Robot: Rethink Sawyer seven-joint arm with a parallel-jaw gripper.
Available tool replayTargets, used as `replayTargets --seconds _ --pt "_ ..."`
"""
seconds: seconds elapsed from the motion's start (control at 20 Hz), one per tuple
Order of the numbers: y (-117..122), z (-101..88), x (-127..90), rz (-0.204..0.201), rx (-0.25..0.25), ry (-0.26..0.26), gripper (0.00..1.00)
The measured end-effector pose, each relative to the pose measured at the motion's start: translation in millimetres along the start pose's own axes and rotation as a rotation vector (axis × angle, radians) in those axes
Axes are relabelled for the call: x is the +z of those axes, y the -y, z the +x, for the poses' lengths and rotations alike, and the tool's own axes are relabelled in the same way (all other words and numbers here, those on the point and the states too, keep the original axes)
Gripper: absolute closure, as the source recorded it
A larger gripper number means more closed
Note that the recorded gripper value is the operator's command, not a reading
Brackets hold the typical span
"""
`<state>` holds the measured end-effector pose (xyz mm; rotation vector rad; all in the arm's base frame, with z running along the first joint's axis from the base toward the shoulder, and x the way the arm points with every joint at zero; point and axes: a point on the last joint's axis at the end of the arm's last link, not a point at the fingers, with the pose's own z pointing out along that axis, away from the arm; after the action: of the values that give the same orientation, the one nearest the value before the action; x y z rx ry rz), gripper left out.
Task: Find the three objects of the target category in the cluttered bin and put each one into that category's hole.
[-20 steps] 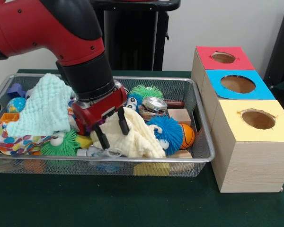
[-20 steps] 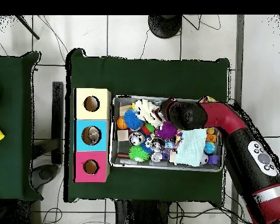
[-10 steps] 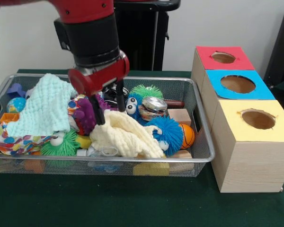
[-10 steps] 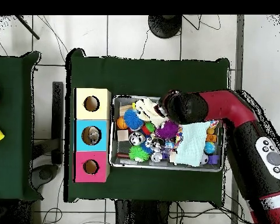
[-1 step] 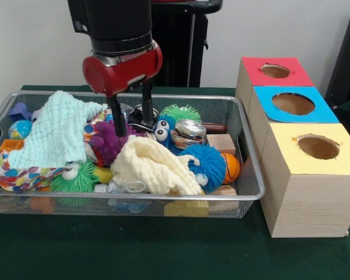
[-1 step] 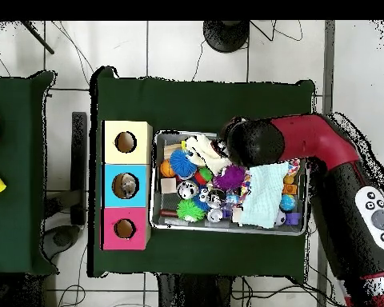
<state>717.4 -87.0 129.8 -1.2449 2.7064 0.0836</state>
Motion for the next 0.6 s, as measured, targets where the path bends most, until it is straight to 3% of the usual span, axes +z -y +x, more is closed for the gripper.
replayTargets --seconds 0.35,0.4,0.6 --pt "-9 -9.7 19 -0.027 -0.085 0.024 0.0" --pt "-12 -12.6 26 -0.035 -0.145 0.033 0.0" --pt "-15 -14.5 37 -0.042 -0.261 0.041 0.0"
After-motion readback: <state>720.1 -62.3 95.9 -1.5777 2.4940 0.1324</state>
